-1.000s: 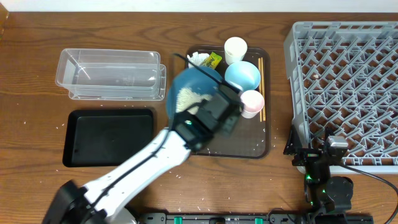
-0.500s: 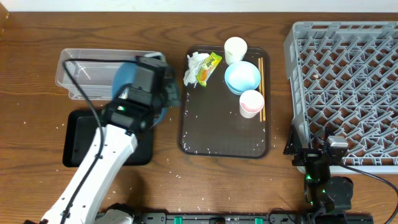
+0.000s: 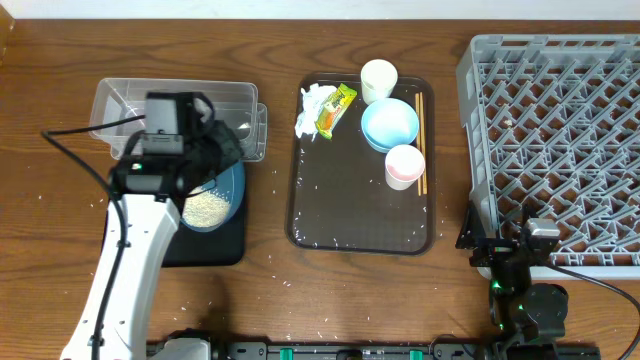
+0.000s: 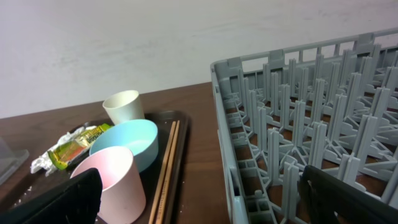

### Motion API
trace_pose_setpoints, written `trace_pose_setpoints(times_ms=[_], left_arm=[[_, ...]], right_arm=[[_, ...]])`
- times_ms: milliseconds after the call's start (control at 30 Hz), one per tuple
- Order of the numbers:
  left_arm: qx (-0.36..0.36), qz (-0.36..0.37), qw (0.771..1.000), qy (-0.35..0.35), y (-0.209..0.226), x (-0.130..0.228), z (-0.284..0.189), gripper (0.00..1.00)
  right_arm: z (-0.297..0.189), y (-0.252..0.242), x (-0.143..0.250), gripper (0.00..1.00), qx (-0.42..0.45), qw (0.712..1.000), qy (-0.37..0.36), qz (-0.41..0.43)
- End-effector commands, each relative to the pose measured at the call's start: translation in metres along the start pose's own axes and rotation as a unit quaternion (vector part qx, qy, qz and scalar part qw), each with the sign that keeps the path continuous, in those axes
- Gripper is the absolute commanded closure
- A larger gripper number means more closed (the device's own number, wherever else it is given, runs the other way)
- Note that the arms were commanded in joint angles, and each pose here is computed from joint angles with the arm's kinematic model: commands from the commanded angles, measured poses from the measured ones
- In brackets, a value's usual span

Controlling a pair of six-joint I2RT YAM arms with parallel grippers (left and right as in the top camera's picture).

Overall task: Sort waste into correct bins and load items into the dishwasher rack
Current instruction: 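Lift the teal plate with the left gripper over the black tray, then tilt the teal plate with the left gripper to dump rice onto black tray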

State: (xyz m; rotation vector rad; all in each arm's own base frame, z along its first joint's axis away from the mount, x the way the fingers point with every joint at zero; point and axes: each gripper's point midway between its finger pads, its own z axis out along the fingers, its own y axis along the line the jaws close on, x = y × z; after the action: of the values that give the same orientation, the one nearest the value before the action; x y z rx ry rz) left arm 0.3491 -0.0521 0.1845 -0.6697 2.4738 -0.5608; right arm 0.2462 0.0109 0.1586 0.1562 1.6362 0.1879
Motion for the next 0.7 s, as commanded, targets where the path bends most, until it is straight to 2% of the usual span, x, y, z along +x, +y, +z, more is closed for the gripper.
trace_pose_setpoints(times_ms=[0,367,667], left_arm=[[0.069,-0.024,0.997,0.031,-0.012,0.002,-0.011,0.94],[0.176,-0.075,0.978,0.080,-0.010,-0.004,-0.036,0.94],[0.230,-0.112,0.964,0.068,0.009,-0.023,-0.060,0.94]], right_arm=[[0.000,-0.003,0.000,0.01,0.008,1.000,-0.003,-0.007],[0.000,-0.003,0.000,0.01,0.008,1.000,-0.003,-0.007],[0.000,-0.003,0.000,0.01,0.008,1.000,-0.003,-0.007]])
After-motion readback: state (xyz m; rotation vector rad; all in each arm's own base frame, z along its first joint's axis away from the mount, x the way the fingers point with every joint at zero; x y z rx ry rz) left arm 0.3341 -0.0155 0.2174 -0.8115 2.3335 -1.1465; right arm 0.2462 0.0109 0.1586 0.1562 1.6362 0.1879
